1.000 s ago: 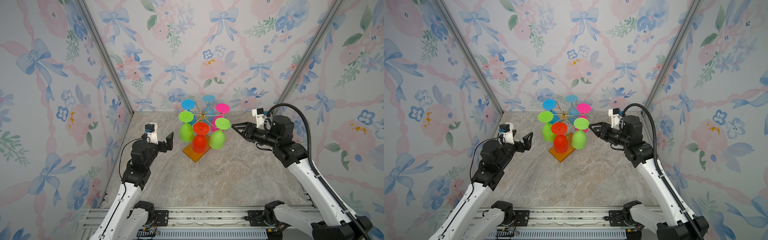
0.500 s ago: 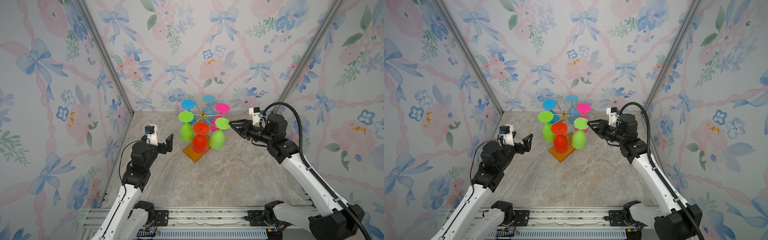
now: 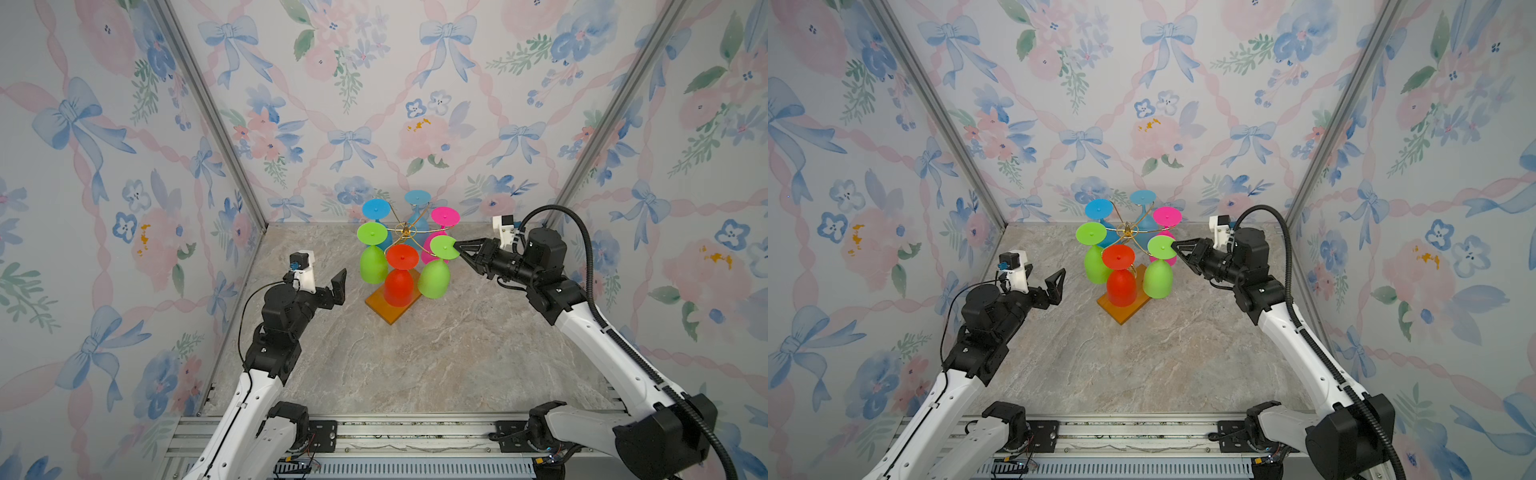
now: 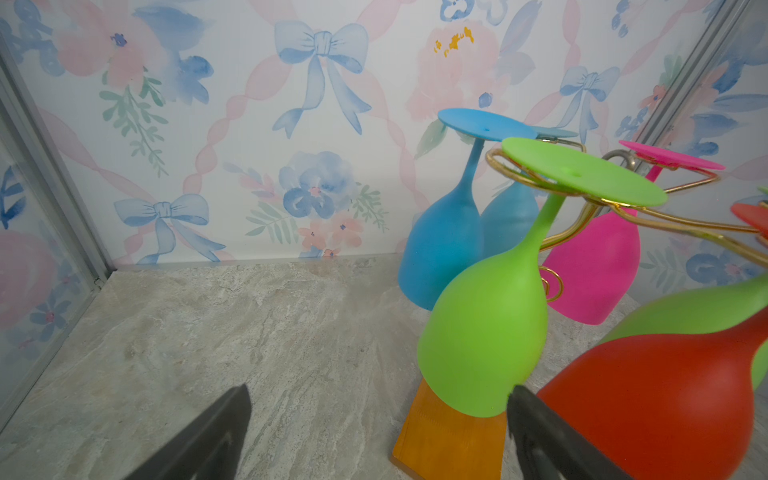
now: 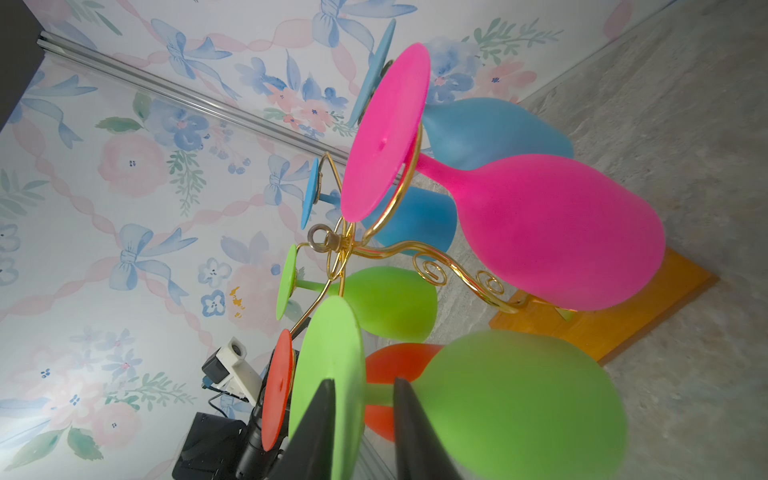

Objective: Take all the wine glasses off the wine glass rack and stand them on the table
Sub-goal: 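Reach the right gripper toward the lime-green glass base while raising the left arm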

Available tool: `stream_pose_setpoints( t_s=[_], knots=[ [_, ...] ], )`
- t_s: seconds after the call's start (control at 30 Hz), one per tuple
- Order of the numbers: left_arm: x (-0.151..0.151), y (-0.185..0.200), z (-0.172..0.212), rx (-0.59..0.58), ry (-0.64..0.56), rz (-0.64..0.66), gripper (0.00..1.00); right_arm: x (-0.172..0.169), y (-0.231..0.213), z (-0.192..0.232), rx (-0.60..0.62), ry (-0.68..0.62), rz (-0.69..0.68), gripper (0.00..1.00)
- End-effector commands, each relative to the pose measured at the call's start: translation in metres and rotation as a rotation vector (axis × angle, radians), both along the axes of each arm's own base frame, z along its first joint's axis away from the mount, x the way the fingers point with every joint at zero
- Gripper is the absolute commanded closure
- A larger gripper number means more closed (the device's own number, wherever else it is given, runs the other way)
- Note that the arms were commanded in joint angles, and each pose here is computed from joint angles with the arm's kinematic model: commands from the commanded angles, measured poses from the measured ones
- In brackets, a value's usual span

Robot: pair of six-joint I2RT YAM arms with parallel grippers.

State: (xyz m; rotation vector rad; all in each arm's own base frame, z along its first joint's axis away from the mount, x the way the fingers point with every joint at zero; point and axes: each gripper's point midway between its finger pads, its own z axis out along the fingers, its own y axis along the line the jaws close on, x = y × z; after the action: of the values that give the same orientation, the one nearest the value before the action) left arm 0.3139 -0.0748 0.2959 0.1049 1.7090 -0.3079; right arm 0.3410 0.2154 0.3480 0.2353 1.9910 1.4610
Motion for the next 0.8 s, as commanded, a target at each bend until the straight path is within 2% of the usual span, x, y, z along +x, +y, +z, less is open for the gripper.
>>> stream_pose_setpoints(
  t_s=[0.0, 0.57, 0.77],
  knots=[
    [-0.001, 0.002, 0.006, -0.02, -0.025, 0.006, 0.02, -0.002, 0.008, 0.004, 0.029, -0.012, 0.032, 0.77],
    [-0.001, 0.005, 0.006, -0.019, -0.031, 0.022, 0.02, -0.009, 0.008, 0.013, 0.071, -0.007, 0.031, 0.95],
    [-0.002, 0.005, 0.006, -0.022, -0.033, 0.023, 0.02, -0.017, 0.01, 0.017, 0.084, -0.002, 0.039, 0.98]
  ],
)
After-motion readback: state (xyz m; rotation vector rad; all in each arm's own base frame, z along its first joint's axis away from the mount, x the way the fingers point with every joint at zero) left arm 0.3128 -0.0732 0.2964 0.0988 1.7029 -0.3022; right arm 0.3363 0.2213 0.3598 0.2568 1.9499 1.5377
